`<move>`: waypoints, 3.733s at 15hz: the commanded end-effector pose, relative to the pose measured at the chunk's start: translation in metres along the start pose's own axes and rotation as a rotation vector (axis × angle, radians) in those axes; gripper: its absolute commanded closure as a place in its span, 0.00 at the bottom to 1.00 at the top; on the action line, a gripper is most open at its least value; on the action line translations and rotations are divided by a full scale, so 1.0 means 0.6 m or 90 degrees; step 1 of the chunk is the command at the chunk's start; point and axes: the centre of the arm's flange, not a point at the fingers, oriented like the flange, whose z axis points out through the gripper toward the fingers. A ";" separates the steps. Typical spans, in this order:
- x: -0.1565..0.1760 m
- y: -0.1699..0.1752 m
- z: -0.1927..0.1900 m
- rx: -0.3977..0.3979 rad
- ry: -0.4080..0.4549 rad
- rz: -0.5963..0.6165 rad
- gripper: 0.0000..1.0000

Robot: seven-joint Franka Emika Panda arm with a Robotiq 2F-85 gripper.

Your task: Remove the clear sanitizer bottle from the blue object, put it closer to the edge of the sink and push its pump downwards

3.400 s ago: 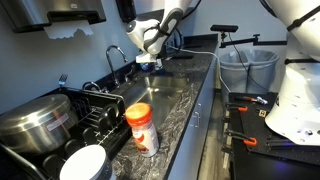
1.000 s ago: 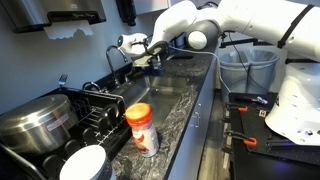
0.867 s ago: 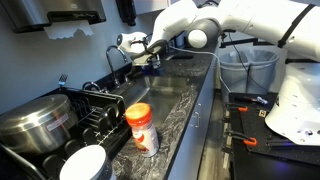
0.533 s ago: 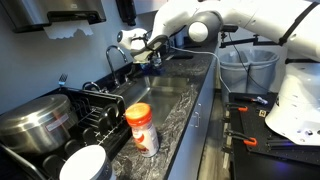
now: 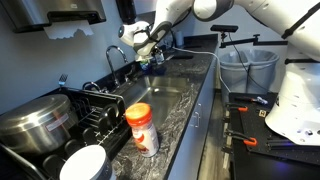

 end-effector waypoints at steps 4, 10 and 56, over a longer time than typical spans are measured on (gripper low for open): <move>-0.023 0.135 -0.031 0.003 0.001 -0.051 0.84; -0.024 0.101 -0.022 -0.008 -0.007 -0.059 0.59; -0.143 0.238 0.077 0.123 -0.001 0.071 0.84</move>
